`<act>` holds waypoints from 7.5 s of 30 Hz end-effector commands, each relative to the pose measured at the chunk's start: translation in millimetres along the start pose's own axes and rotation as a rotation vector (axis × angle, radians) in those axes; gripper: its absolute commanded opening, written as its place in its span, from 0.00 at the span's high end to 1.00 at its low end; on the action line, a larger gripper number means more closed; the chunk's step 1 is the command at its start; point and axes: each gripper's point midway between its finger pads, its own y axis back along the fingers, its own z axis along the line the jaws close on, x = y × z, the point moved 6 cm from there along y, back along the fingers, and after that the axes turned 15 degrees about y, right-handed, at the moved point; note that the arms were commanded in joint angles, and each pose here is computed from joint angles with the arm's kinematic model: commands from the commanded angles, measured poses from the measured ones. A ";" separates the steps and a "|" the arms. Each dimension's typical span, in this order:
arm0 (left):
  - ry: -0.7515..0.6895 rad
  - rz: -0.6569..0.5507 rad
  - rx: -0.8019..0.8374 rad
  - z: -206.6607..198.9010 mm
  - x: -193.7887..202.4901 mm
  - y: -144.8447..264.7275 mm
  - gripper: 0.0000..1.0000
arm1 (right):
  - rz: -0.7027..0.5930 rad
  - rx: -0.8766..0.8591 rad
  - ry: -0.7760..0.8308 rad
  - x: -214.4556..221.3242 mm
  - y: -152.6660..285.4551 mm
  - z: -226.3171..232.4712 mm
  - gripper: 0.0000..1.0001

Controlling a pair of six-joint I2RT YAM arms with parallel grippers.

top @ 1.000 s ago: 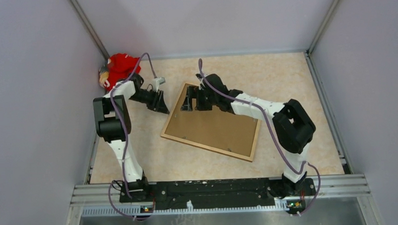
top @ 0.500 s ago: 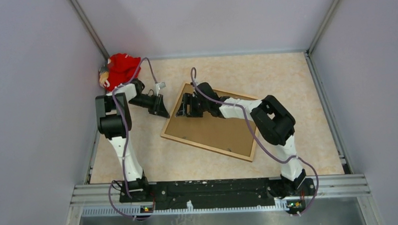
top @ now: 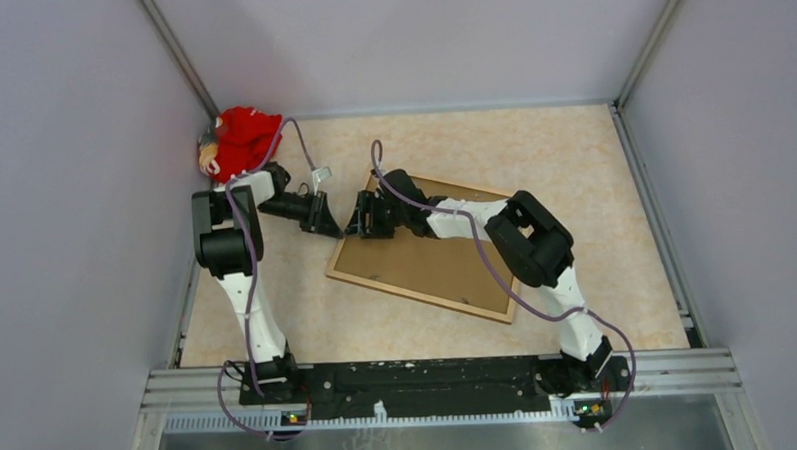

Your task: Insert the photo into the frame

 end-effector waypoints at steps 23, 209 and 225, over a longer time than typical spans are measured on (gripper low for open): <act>-0.033 0.043 -0.032 3.2 10.6 -11.7 0.79 | -0.001 -0.026 0.001 -1.3 -20.0 7.0 0.47; -0.018 0.159 0.087 -41.0 30.5 -61.9 0.77 | -0.088 -0.025 0.072 10.6 77.0 4.2 0.23; -0.028 0.156 0.077 -43.4 29.9 -59.3 0.75 | -0.011 -0.021 0.038 36.3 56.7 -4.4 0.25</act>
